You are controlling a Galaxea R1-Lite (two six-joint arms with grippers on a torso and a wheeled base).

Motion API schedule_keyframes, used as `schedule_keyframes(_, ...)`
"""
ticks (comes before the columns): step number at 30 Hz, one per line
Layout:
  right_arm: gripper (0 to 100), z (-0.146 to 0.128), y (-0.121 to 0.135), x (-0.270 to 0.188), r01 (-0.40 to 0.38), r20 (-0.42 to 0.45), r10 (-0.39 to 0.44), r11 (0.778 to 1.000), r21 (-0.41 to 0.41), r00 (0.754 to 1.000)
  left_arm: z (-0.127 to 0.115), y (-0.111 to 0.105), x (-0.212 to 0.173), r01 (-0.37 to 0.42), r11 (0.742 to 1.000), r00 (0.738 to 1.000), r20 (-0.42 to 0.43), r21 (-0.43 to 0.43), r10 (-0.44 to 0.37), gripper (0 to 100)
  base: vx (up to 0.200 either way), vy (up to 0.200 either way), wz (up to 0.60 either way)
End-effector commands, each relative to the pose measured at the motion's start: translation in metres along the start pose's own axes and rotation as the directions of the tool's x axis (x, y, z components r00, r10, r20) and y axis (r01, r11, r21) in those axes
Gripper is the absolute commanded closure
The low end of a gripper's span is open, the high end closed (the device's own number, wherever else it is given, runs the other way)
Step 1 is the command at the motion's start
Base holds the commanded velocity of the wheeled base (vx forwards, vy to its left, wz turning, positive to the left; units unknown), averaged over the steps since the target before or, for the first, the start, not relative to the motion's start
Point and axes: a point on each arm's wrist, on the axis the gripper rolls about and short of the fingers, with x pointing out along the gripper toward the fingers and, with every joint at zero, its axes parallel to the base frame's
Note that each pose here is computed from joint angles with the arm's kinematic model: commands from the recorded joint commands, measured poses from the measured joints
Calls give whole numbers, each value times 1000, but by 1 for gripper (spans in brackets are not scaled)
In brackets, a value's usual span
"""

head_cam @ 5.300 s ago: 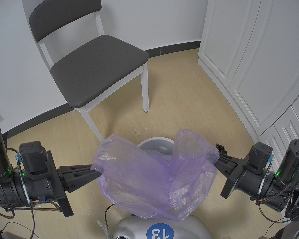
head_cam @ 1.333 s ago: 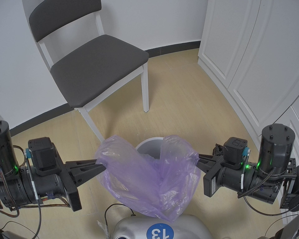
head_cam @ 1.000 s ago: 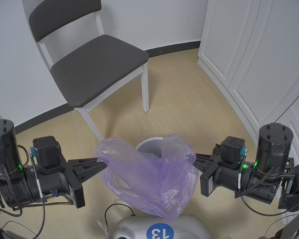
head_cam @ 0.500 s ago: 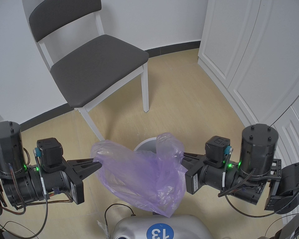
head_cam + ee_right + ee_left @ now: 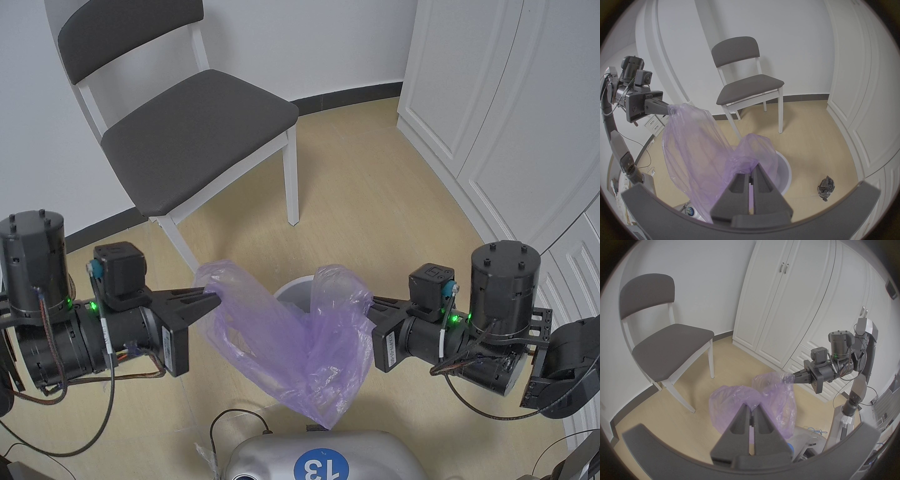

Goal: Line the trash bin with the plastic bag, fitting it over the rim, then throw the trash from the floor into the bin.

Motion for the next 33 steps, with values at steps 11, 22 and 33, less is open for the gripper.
schedule_keyframes(11,100,-9,-27,13,-18,-39,22,996,91,999,4,-1,59,20,999,999,-26,-49,-21,100,0,0,0)
schedule_keyframes(22,100,-36,-36,34,-8,-27,11,993,118,1000,-5,-1,77,17,997,999,-37,-81,-20,100,0,0,0)
schedule_keyframes(33,100,-51,-46,51,17,-76,-8,992,128,997,-24,9,110,25,987,997,-66,-158,-36,100,0,0,0)
